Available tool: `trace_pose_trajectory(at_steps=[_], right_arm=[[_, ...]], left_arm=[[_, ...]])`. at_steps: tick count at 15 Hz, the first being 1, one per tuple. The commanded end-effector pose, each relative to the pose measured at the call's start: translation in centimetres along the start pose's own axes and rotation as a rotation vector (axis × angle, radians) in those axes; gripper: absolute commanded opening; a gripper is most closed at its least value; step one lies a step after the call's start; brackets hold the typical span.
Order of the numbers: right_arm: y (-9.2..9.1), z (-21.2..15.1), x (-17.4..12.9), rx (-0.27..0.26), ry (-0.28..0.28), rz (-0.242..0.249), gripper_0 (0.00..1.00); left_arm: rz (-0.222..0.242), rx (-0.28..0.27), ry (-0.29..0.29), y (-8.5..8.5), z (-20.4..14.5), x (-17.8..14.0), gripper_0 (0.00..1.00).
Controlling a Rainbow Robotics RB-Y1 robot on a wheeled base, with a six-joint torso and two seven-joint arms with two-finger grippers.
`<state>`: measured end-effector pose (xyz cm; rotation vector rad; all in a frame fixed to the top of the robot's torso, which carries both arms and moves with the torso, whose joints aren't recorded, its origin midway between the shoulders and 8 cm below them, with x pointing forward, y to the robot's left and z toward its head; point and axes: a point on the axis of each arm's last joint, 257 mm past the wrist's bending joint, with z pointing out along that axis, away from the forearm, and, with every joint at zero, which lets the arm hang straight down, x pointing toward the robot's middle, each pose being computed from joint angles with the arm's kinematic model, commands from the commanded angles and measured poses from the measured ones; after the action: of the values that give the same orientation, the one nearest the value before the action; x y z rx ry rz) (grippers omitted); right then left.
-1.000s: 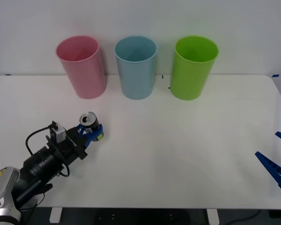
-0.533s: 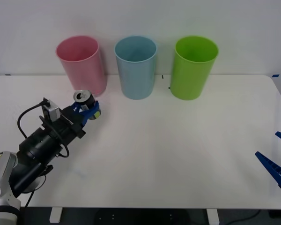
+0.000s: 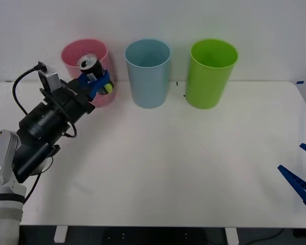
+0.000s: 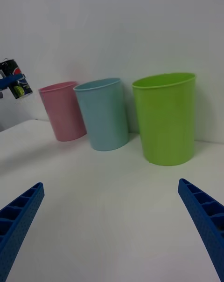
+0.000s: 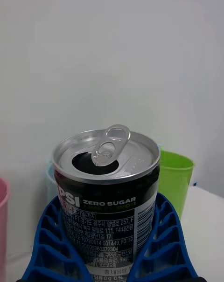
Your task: Grasp the object on the table and drop it into the matching bin: aluminum can to the light blue bin, PET bottle to the pink bin.
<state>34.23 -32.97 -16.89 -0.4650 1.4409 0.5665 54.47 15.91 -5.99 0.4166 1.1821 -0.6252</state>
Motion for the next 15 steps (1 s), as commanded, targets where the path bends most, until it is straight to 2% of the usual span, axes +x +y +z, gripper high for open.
trace_pose_trajectory(at_steps=[1, 5, 15], right_arm=[[0.0, 0.0, 0.0, 0.000, 0.000, 0.000, 1.00], [0.0, 0.0, 0.0, 0.000, 0.000, 0.000, 1.00], [0.0, 0.0, 0.0, 0.000, 0.000, 0.000, 1.00]], left_arm=[[-0.017, 0.014, -0.011, 0.6, 1.9, -2.4, 0.00], [-0.012, -0.008, 0.006, 1.7, 4.5, -4.0, 0.00], [-0.005, -0.057, 0.107, 4.4, 14.4, -2.2, 0.00]])
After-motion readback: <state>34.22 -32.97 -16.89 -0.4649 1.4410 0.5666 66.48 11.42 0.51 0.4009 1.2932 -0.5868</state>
